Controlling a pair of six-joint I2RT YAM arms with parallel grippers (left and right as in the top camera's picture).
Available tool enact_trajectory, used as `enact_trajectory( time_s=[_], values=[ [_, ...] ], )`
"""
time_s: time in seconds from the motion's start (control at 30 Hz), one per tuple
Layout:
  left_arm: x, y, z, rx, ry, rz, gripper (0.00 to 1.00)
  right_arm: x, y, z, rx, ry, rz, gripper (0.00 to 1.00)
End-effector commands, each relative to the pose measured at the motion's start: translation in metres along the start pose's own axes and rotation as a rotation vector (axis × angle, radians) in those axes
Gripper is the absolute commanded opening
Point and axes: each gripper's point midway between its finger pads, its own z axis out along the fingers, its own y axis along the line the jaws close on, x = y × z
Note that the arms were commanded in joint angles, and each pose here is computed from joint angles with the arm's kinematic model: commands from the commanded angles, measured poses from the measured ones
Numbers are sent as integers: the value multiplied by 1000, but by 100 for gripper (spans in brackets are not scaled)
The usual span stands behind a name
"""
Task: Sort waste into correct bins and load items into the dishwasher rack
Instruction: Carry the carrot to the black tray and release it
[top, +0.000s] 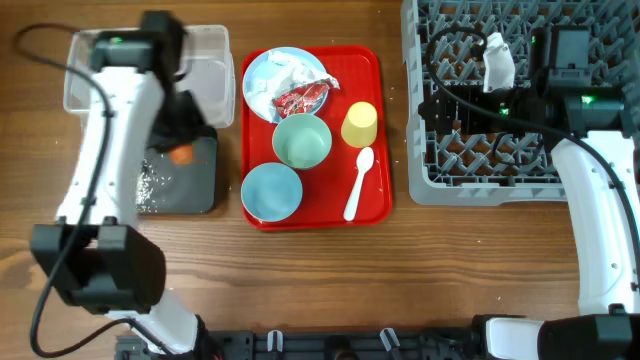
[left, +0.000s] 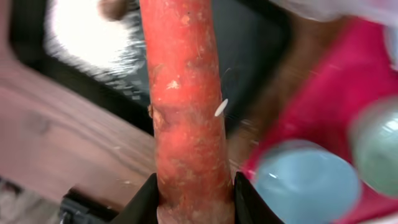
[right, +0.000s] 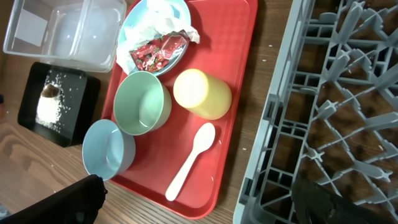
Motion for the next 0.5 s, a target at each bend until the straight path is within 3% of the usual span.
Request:
enact_trajectory(
  time_s=[0.0,0.23,0.37,0.47],
  values=[
    [0,45,21,-65,55,-96,9,-5,1,-1,4,-7,-22,100],
    [29,72,87,-97,193,-180,9,-6,1,-1,4,-10,-23,100],
    [21,63,115,-58,140,-195,20,-6,1,-1,4,-10,-21,99],
    [15,57,126,-35,104,-224,34,-6,1,-1,4,-10,-21,100]
  ],
)
